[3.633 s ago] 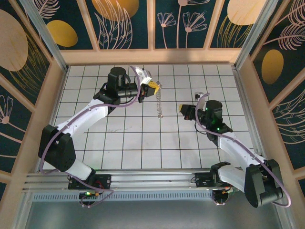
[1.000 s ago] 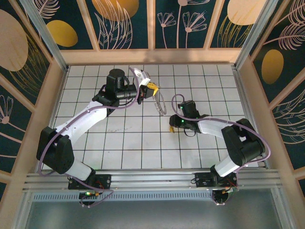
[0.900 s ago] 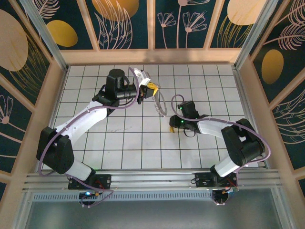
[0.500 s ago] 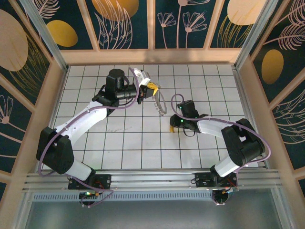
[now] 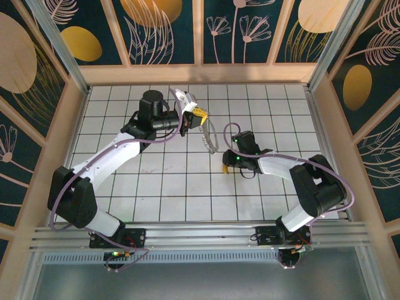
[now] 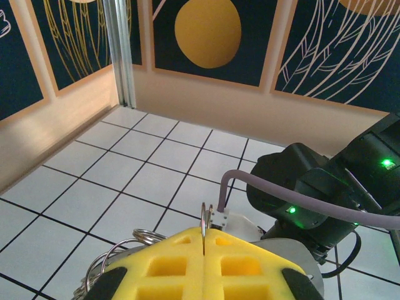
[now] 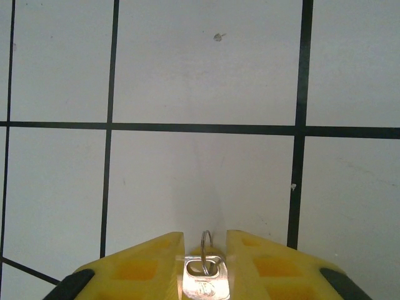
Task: Put the keys on the keyring
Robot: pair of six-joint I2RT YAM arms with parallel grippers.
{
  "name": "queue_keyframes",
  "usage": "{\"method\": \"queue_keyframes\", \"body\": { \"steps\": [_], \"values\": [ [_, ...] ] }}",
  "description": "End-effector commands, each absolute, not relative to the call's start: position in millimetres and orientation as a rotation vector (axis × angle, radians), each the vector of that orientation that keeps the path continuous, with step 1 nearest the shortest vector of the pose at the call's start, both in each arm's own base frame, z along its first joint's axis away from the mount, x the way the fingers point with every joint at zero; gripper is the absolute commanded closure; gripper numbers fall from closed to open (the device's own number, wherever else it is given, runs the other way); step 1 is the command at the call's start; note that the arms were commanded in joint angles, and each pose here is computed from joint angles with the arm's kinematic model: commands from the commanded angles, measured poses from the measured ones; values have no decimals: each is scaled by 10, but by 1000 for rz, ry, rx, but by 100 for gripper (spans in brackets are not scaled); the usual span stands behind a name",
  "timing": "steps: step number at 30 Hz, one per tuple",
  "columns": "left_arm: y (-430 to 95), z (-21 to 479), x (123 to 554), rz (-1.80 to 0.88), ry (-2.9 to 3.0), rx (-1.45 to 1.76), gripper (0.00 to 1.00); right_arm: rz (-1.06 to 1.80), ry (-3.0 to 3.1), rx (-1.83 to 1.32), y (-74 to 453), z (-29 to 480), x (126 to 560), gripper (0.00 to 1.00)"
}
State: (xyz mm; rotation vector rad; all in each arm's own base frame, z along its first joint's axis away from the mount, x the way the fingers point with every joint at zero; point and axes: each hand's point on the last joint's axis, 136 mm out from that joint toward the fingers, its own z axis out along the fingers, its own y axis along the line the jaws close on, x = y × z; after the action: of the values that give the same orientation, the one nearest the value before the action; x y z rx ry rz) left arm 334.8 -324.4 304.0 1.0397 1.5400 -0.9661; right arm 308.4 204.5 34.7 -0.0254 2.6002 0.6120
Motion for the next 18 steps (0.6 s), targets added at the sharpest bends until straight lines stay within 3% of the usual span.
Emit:
{"method": "queue_keyframes", "body": {
  "steps": [1, 18],
  "values": [
    [-3251, 3232, 3281, -966, 1465, 1045, 100, 615, 2609, -42, 2095, 337, 3089, 77],
    [-3252, 3233, 3281, -968, 1465, 1045, 100, 615, 2621, -49, 2087, 300, 3056, 79]
  ]
}}
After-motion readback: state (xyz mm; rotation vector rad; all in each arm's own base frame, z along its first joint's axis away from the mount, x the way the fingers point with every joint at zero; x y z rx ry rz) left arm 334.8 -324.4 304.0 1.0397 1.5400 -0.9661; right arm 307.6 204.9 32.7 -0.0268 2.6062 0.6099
